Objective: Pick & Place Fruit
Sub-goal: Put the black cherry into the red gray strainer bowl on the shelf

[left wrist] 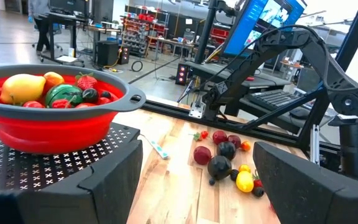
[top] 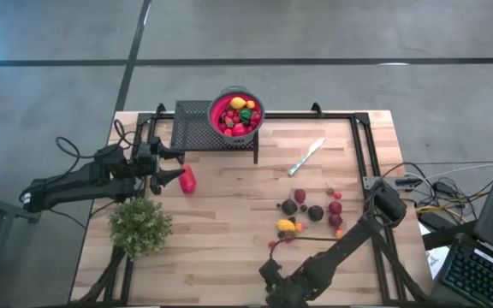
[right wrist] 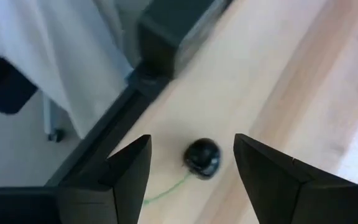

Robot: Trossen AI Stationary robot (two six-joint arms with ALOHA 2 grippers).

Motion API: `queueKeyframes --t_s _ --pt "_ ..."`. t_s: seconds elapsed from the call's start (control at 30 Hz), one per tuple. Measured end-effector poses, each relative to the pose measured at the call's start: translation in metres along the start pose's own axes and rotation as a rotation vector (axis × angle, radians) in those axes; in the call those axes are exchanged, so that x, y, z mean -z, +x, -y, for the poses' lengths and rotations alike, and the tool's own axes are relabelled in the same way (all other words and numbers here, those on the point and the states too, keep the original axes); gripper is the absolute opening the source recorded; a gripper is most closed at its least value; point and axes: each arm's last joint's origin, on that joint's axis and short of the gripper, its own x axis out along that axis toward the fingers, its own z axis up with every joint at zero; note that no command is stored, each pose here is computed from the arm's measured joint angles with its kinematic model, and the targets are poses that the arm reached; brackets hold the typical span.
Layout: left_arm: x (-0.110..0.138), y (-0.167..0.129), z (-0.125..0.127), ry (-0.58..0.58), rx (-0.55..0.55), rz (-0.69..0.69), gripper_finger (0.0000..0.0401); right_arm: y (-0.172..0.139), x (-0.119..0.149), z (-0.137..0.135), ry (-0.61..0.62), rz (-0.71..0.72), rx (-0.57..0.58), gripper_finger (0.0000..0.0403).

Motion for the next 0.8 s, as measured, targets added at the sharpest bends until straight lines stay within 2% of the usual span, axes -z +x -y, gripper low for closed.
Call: queueKeyframes --t_s 0.2,0.47,0.8 --pt "0.000 0.000 0.000 0.000 0.000 0.000 0.0312 0.004 0.004 0.003 0.054 -0.007 0.038 0.0219" --pt "0.000 0.000 0.000 0.000 0.000 -0.001 0.0312 0.027 0.013 0.001 0.078 -0.041 0.039 0.0200" --pt "0.000 0.000 0.000 0.000 0.000 -0.003 0.0312 0.026 0.013 0.002 0.103 -0.038 0.037 0.0144"
